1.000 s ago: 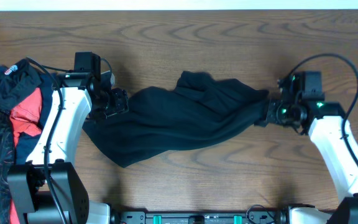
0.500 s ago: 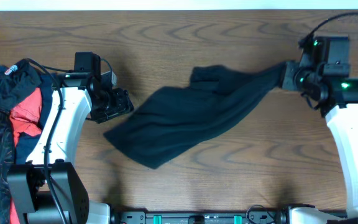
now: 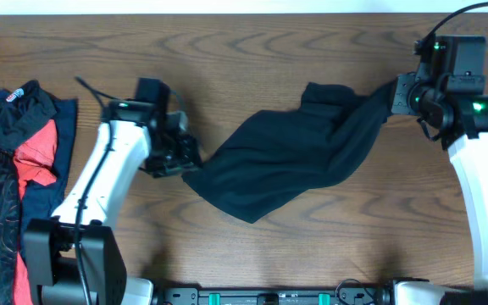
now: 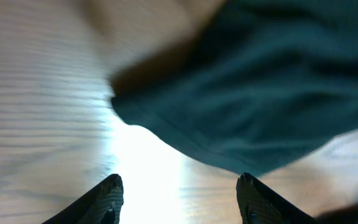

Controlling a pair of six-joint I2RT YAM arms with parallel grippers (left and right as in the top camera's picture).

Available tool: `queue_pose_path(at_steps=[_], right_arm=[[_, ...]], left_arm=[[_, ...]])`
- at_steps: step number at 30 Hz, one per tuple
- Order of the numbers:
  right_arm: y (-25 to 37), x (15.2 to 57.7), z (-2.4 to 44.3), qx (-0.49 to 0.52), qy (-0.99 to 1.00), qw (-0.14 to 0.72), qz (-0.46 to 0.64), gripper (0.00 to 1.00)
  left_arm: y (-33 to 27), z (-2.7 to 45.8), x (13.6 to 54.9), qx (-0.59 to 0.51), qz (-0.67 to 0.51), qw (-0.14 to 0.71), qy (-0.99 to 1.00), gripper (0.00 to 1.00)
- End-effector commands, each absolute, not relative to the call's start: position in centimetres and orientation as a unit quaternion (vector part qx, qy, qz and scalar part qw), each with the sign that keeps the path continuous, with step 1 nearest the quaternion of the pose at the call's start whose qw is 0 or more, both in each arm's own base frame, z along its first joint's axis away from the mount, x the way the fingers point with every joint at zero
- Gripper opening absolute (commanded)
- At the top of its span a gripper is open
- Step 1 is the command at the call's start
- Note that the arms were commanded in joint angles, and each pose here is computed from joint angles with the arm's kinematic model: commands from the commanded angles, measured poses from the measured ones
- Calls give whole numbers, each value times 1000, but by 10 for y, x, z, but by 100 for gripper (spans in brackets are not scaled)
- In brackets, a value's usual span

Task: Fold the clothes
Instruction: 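Pull the garment end up and right with the right gripper, then grasp the garment's left side with the left gripper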

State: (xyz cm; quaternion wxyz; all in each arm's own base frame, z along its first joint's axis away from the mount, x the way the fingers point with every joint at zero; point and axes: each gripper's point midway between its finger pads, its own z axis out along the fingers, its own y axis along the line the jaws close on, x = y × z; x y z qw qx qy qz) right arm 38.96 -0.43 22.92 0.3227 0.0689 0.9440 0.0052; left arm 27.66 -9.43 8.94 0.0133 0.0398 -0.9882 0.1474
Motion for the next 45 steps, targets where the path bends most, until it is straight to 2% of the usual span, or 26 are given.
queue_pose_path(at_steps=[1,9,17,26,43,45], right_arm=[[-3,396,220,65,949,308,0,1],[1,399,208,65,954,291,12,1],[3,397,206,66,956,285,30,1],[6,394,205,63,957,279,41,1],[20,391,204,45,959,270,76,1],[20,391,204,45,959,270,76,1]], left_arm=[[-122,82,252,-9,156,45,-987,61],[-156,58,192,-51,131,117,-983,61],[-191,38,157,-102,160,135,-972,71],[-235,40,180,-100,257,84,-958,79],[-235,-2,174,-57,238,149,-958,79],[-235,-2,174,-57,238,148,-958,75]])
